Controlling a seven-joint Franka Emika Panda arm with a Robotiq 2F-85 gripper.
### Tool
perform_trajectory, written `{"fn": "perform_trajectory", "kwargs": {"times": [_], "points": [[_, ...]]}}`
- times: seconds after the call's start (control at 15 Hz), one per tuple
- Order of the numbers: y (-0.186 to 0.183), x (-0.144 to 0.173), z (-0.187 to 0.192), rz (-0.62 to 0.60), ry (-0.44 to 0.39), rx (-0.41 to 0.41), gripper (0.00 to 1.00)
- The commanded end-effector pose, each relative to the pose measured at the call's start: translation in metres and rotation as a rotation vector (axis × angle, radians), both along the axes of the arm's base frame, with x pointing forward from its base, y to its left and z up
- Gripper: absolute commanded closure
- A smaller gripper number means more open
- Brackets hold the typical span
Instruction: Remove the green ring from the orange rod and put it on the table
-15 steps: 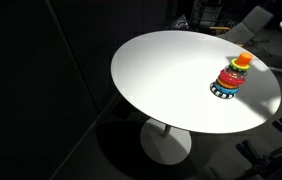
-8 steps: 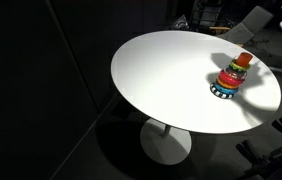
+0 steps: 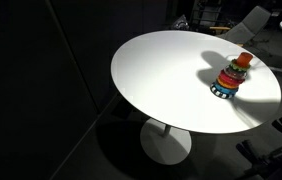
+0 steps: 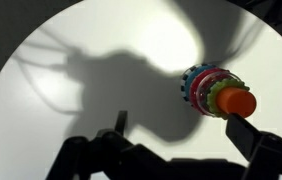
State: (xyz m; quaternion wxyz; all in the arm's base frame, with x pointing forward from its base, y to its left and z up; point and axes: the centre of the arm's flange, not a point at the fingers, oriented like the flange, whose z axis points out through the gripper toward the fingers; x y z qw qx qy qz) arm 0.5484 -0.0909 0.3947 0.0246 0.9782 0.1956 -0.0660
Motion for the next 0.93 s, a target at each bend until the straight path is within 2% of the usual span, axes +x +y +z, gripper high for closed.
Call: {"fn": "perform_trajectory", "kwargs": {"times": [0.0, 0.33, 0.87], "points": [[0.0, 0.0, 0.0, 0.0, 0.0, 0.0, 0.0], [0.001, 0.001, -0.001, 0.006, -0.001, 0.001, 0.0], [0.03, 0.006, -0.012, 0.057, 0.008, 0.013, 0.0]]}}
